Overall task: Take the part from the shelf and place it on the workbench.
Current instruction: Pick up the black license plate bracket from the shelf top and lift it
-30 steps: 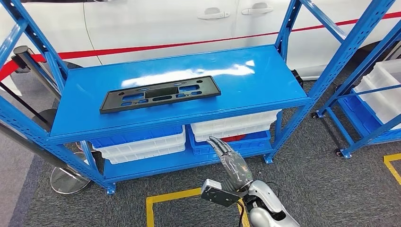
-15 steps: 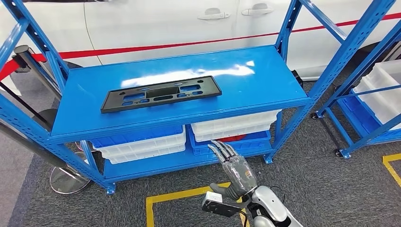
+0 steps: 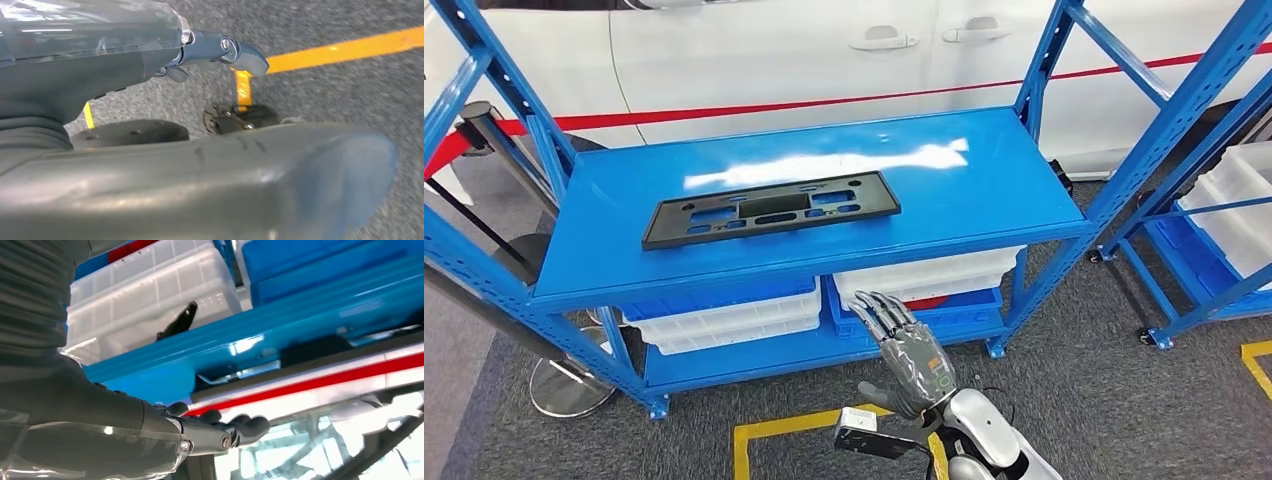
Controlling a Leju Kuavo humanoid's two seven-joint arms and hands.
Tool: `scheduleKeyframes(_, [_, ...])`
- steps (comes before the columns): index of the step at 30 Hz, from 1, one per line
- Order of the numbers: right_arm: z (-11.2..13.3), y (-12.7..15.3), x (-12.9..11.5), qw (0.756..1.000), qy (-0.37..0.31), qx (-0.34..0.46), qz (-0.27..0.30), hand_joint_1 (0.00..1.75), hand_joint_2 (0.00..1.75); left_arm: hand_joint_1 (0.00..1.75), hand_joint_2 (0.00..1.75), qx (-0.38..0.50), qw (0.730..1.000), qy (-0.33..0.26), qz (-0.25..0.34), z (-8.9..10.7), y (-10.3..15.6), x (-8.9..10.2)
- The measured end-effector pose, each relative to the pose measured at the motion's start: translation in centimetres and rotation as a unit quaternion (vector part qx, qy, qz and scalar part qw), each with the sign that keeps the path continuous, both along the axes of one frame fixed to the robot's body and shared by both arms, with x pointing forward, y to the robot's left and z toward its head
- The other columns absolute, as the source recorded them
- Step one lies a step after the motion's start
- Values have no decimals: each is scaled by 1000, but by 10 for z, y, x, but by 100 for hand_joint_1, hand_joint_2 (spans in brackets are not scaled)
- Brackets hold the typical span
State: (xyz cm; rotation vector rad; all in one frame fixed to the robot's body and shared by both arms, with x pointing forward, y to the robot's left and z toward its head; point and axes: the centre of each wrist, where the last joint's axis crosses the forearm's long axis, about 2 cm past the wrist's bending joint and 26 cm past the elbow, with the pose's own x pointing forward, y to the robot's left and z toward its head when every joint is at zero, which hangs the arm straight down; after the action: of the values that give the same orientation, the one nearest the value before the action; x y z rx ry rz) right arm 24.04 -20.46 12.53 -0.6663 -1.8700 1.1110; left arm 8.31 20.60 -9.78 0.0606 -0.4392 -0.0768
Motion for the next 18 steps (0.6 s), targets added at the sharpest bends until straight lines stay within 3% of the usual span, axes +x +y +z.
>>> scheduleKeyframes(18, [-1, 17, -5, 1000, 23, -4, -2, 0, 175, 0, 0, 1, 1000, 9, -11, 1, -1, 4])
